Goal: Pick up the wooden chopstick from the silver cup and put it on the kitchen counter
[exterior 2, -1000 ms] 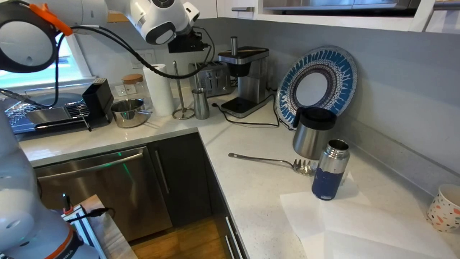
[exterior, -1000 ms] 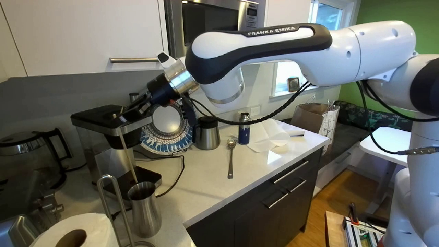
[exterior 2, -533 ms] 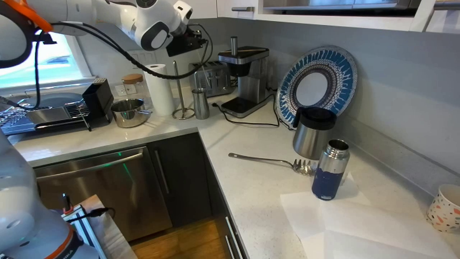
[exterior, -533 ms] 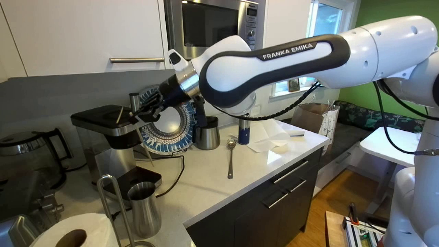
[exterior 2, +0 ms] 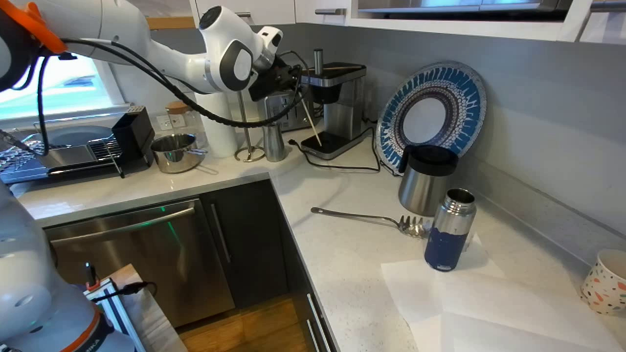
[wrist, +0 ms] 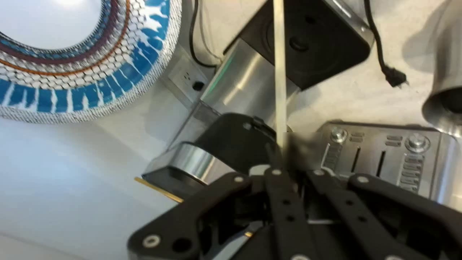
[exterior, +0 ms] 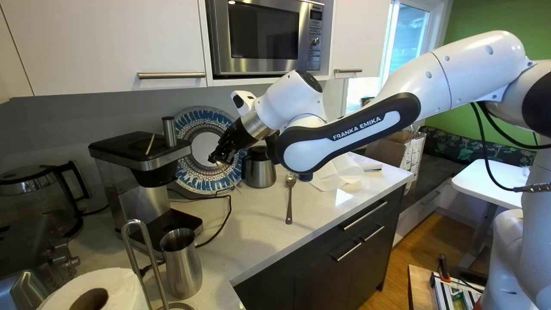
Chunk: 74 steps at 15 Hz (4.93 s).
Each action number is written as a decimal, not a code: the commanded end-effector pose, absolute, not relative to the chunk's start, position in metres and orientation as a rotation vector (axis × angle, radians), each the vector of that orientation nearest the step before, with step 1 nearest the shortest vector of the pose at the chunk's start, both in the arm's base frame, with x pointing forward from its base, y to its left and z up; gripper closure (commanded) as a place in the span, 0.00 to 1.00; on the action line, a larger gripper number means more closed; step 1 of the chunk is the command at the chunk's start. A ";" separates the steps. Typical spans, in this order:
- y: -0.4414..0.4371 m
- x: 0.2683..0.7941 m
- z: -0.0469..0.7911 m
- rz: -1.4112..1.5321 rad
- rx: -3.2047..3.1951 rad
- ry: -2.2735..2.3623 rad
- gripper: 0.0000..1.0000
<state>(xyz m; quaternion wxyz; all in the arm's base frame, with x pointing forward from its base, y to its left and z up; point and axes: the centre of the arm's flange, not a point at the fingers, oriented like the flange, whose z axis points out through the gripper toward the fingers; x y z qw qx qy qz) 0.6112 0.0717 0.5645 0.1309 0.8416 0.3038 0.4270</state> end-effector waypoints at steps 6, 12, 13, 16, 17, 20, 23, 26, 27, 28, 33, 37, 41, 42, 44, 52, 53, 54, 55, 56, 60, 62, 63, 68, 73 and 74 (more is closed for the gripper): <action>0.067 0.618 0.539 1.014 2.475 0.734 0.92; 0.070 0.624 0.532 0.995 2.487 0.711 0.92; 0.070 0.628 0.528 0.980 2.400 0.647 0.98; 0.048 0.634 0.526 0.862 2.282 0.589 0.98; 0.039 0.635 0.526 0.821 2.250 0.577 0.98; 0.021 0.639 0.516 0.699 2.159 0.572 0.98; 0.009 0.649 0.497 0.629 2.127 0.606 0.98; -0.005 0.659 0.472 0.535 2.074 0.639 0.98; -0.009 0.663 0.464 0.514 2.066 0.658 0.98; -0.013 0.667 0.456 0.497 2.061 0.676 0.98; -0.031 0.682 0.421 0.394 2.044 0.809 0.98; -0.044 0.689 0.401 0.341 2.012 0.937 0.98; -0.063 0.694 0.384 0.286 2.012 0.990 0.98; -0.069 0.696 0.380 0.273 2.020 0.995 0.98; -0.077 0.697 0.373 0.244 2.034 1.001 0.98; -0.101 0.704 0.361 0.119 2.093 0.929 0.98; -0.102 0.705 0.361 0.116 2.096 0.925 0.98; -0.104 0.706 0.360 0.108 2.097 0.921 0.98; -0.105 0.707 0.359 0.100 2.103 0.917 0.98; -0.107 0.708 0.357 0.083 2.114 0.910 0.98; -0.117 0.709 0.346 0.040 2.147 0.889 0.98; -0.122 0.710 0.341 0.029 2.162 0.875 0.98; -0.125 0.710 0.340 0.026 2.164 0.870 0.98; -0.135 0.712 0.336 0.018 2.177 0.853 0.98; -0.145 0.717 0.340 0.029 2.201 0.775 0.98; -0.147 0.717 0.340 0.029 2.206 0.764 0.98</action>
